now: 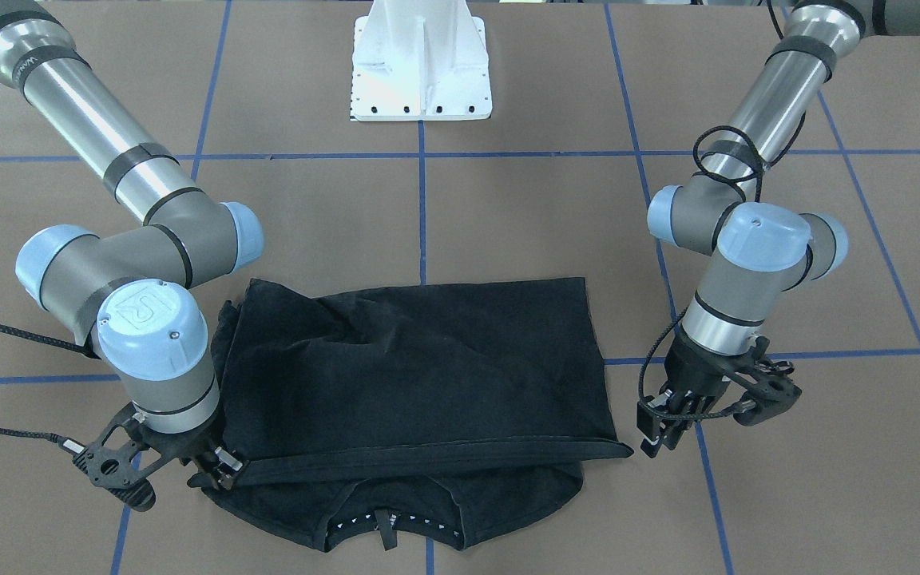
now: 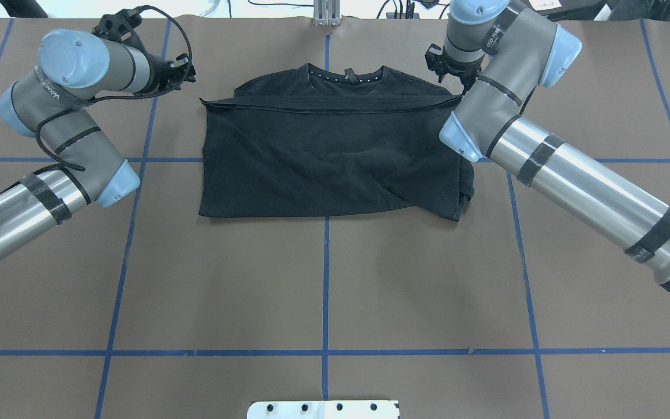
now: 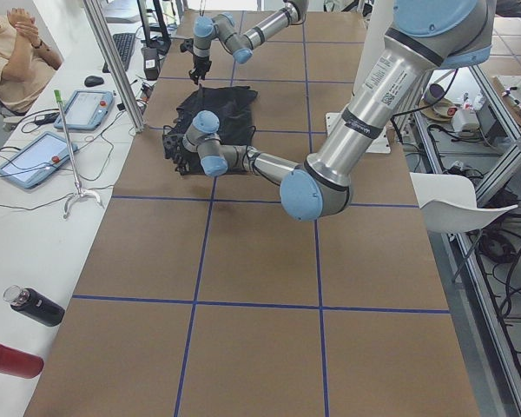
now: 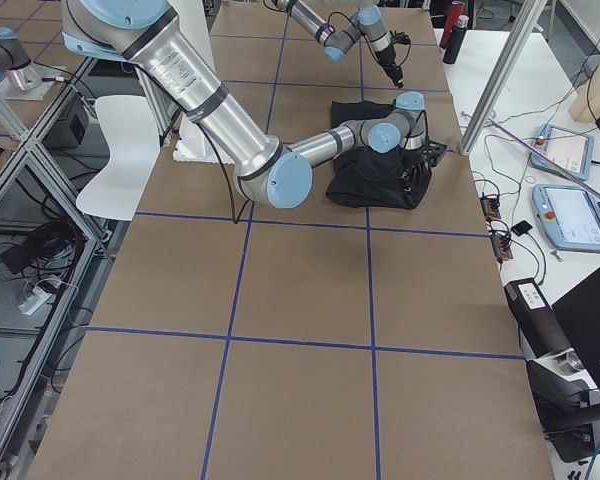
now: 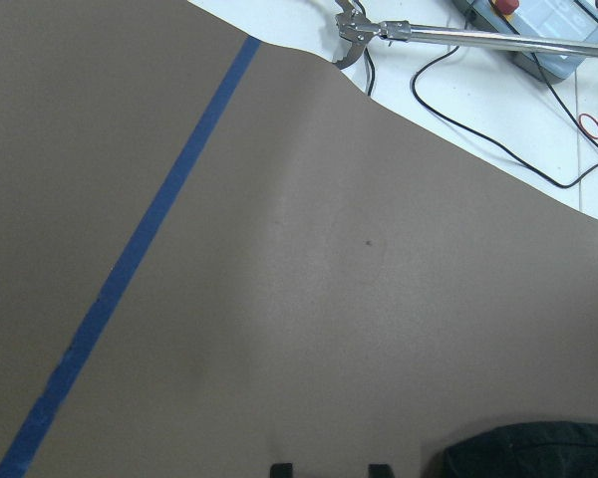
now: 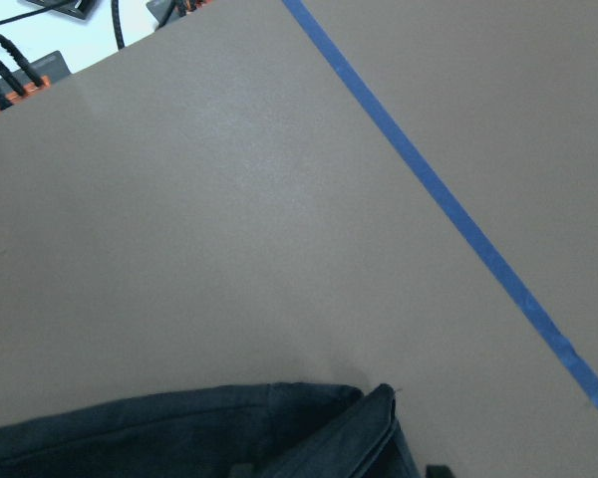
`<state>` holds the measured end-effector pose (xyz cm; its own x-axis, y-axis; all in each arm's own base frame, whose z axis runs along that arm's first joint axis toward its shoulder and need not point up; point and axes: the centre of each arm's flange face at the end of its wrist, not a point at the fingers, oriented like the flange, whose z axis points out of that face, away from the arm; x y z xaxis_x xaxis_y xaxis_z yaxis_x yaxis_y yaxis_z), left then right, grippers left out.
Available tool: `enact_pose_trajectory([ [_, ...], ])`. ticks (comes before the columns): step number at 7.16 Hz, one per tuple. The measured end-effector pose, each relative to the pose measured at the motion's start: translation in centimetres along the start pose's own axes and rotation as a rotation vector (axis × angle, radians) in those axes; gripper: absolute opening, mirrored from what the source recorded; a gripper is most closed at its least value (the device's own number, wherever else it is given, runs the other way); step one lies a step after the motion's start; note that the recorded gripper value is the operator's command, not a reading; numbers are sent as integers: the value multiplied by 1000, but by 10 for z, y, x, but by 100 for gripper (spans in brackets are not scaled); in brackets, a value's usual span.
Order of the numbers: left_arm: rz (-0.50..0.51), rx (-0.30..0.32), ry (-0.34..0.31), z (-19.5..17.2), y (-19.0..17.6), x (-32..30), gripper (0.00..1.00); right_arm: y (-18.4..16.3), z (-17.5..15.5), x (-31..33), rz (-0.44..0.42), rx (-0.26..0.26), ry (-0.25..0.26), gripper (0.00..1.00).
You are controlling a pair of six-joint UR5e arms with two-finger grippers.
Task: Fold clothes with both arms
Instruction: 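Release the hem near the collar and raise both grippers, then move the right gripper down to the folded shirt's side edge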
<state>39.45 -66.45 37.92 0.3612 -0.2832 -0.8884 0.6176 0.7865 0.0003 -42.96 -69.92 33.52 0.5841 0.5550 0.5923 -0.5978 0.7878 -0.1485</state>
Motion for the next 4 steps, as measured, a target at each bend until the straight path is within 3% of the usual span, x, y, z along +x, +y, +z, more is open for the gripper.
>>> enact_pose_trajectory([
  [1,0,3,11,-5,-3,4,49,15,-11,18,4,-6,-39,73],
  [2,0,4,21,-9,-4,8,49,38,-21,46,27,-21,-75,82],
  [4,0,3,29,-15,-3,11,49,92,-38,96,123,-66,-117,83],
])
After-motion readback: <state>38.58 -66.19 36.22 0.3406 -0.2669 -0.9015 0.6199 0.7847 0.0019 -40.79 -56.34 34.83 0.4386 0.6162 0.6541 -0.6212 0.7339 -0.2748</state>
